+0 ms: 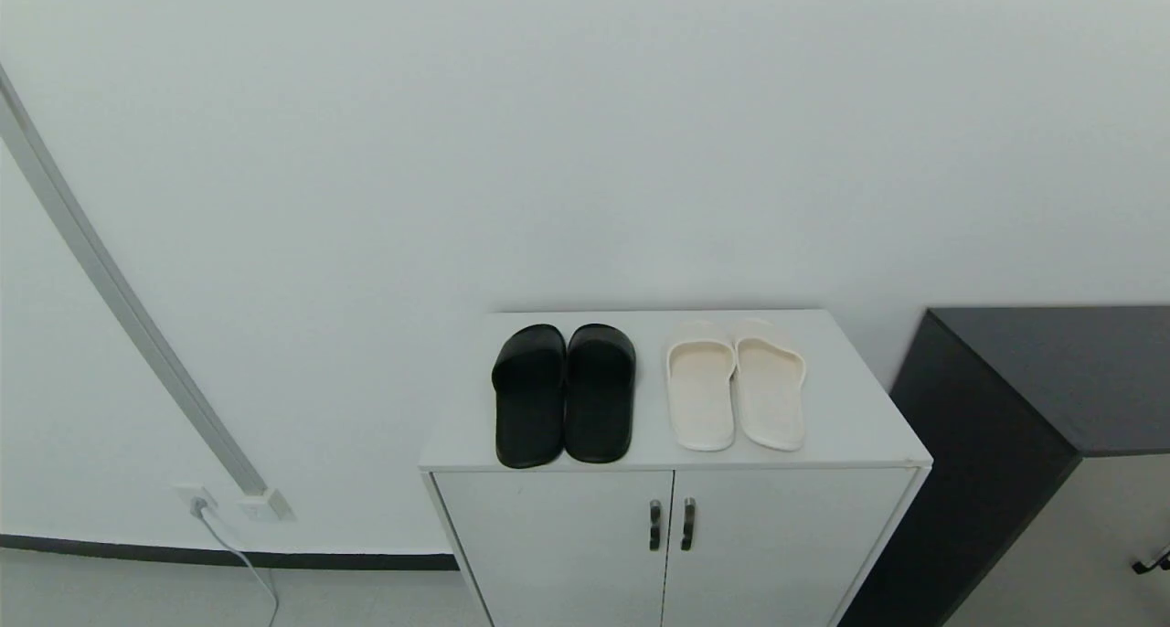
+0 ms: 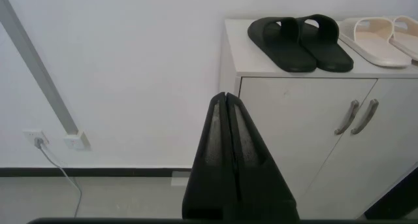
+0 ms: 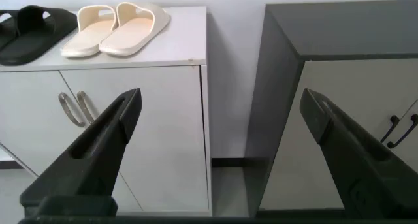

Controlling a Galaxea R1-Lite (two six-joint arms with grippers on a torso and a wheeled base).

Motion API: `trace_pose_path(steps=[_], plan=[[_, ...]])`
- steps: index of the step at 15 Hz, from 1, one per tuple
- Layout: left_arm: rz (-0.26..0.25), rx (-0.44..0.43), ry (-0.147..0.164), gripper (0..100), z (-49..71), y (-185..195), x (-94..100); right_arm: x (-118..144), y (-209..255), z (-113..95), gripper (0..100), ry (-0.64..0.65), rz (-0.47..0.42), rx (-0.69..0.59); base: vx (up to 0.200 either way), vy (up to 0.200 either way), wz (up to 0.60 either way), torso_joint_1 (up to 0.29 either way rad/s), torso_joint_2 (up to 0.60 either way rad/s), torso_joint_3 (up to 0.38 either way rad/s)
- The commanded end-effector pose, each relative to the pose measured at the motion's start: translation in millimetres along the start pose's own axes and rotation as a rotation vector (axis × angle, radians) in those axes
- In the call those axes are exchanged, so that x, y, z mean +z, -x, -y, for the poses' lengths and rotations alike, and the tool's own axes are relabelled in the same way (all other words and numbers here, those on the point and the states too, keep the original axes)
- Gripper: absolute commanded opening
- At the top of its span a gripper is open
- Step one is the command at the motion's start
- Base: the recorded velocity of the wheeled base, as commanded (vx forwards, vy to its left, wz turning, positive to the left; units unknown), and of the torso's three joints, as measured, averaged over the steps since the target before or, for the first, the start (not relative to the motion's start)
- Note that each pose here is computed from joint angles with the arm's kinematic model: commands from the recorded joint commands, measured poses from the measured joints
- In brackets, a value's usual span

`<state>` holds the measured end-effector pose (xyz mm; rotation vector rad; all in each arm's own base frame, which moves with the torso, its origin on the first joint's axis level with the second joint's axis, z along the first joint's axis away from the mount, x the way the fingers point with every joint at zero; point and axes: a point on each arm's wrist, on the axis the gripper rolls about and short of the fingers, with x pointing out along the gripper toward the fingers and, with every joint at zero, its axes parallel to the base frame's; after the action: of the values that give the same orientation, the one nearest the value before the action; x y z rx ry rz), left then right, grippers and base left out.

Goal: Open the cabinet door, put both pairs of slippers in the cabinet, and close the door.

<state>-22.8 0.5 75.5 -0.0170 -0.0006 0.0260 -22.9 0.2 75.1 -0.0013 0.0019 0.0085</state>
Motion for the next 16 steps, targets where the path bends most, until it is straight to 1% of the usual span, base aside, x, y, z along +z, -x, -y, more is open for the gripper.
trace_pose_path(steps=[1,4,5,6,7,8,9,11,12,14,15,16], plan=[[-0.002,0.000,0.000,0,0.0,-0.1,0.0,0.0,-0.1,0.0,100,0.002,-0.001,0.001,0.000,0.000,0.00,0.000,0.00,0.000],[-0.002,0.000,0.000,0,0.0,-0.1,0.0,0.5,0.0,0.0,100,0.006,0.000,-0.001,0.000,0.000,0.00,0.000,0.00,0.000],[-0.002,-0.003,-0.005,0,0.1,-0.1,0.0,20.2,3.4,0.1,100,-0.022,0.051,-0.005,0.000,0.000,0.00,0.000,0.00,0.000],[-0.004,-0.009,-0.009,0,0.2,-0.1,-0.2,86.0,10.9,0.2,100,-0.168,0.151,0.010,0.000,0.000,0.00,0.000,0.00,0.000],[-0.002,-0.011,-0.009,0,0.3,0.0,0.3,105.3,3.8,-0.4,100,-0.197,0.093,0.033,0.000,0.000,0.00,0.000,0.00,0.000],[-0.004,-0.011,-0.009,0,0.3,-0.1,-0.2,102.8,-4.4,-1.2,100,-0.138,0.022,0.065,0.000,0.000,0.00,0.000,0.00,0.000],[-0.004,-0.011,-0.008,0,0.3,-0.1,-0.2,80.9,-29.8,-3.3,100,-0.016,-0.183,0.162,0.000,0.000,0.00,0.000,0.00,0.000],[-0.002,-0.011,-0.008,0,0.3,0.0,0.3,75.1,-59.9,-5.1,100,-0.027,-0.342,0.219,0.000,0.000,0.00,0.000,0.00,0.000],[-0.002,-0.011,-0.008,0,0.3,0.0,0.3,76.2,-74.3,-7.9,100,-0.028,-0.380,0.258,0.000,0.000,0.00,0.000,0.00,0.000],[-0.002,-0.011,-0.008,0,0.3,0.0,0.3,84.1,-105.2,-17.0,100,-0.088,-0.393,0.305,0.000,0.000,0.00,0.000,0.00,0.000],[-0.002,-0.011,-0.008,0,0.3,0.0,0.3,89.5,-127.7,-27.1,100,-0.112,-0.389,0.299,0.000,0.000,0.00,0.000,0.00,0.000],[-0.002,-0.011,-0.008,0,0.3,0.0,0.3,93.4,-140.6,-39.6,100,-0.119,-0.372,0.302,0.000,0.000,0.00,0.000,0.00,0.000]])
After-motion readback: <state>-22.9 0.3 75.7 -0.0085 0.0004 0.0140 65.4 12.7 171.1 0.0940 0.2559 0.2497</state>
